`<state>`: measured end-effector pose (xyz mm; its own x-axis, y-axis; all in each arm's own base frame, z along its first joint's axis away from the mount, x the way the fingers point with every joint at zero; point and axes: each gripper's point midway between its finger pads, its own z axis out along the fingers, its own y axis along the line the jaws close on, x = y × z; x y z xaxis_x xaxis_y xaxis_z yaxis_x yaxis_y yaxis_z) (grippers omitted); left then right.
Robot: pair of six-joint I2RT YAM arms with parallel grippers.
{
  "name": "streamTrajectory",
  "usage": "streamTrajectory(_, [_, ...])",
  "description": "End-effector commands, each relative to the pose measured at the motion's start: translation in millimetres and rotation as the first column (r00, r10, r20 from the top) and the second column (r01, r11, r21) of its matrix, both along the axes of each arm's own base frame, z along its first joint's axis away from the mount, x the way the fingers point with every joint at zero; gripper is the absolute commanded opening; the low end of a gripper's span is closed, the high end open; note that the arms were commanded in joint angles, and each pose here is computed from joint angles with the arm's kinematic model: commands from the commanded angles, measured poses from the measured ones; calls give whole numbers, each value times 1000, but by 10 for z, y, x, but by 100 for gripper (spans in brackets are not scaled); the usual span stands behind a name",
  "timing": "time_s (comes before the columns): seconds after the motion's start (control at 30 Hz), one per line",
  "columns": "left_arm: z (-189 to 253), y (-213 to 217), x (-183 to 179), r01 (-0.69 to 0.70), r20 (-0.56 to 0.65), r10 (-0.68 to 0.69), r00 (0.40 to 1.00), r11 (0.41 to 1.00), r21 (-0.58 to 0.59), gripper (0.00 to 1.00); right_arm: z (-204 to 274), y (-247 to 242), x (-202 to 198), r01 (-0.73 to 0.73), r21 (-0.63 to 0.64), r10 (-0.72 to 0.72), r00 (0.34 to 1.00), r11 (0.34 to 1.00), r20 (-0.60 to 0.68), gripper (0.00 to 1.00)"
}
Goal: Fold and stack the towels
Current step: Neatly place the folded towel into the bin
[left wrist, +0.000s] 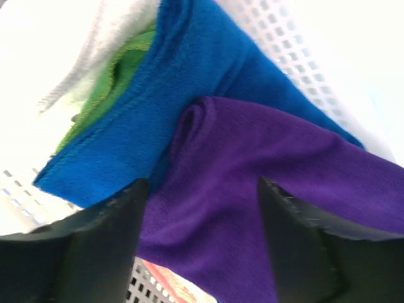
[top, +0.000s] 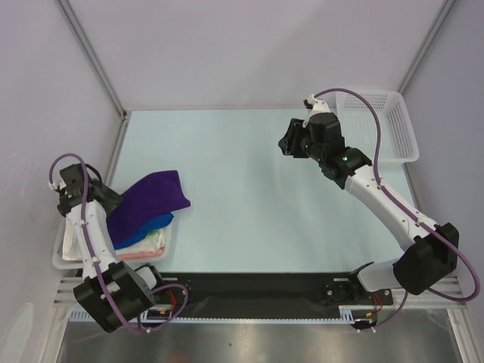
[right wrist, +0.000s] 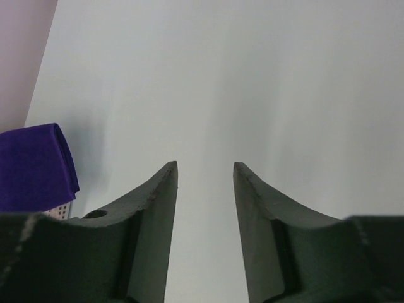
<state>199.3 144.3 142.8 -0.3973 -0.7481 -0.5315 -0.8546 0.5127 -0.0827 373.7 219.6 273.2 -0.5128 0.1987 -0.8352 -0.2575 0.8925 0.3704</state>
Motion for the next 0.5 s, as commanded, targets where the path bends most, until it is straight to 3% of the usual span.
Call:
streamTrajectory(0.0, [327, -12, 205, 62, 173, -70, 982, 997, 55, 87, 113, -5, 27, 3, -2, -3, 999, 1000, 43, 48])
streamTrajectory(0.03, [473, -50, 229, 82, 226, -99, 969, 993, 86, 98, 118, -13, 16, 2, -4, -1, 999, 1000, 44, 51])
streamTrajectory(0.1, [723, -263, 381, 185, 322, -220, 921, 974, 133, 100, 113, -33, -25, -4, -4, 4, 999, 1000, 48, 63])
streamTrajectory(0.13, [841, -371, 430, 223, 351, -267, 897, 961, 161, 100, 106, -40, -50, -10, -2, 10, 999, 1000, 49, 96])
streamTrajectory(0.17, [968, -450, 432, 234, 371, -299, 879, 949, 210, 100, 125, -39, -58, -24, 17, 23, 998, 1000, 55, 100])
streamTrajectory(0.3, [1074, -834, 538, 333, 384, -396, 834, 916, 222, 100, 74, -118, -112, -30, 69, 28, 999, 997, 39, 100])
streamTrajectory(0.47, [1117, -1038, 583, 401, 398, -463, 792, 886, 233, 100, -12, -344, -62, 60, 30, -61, 998, 998, 29, 100])
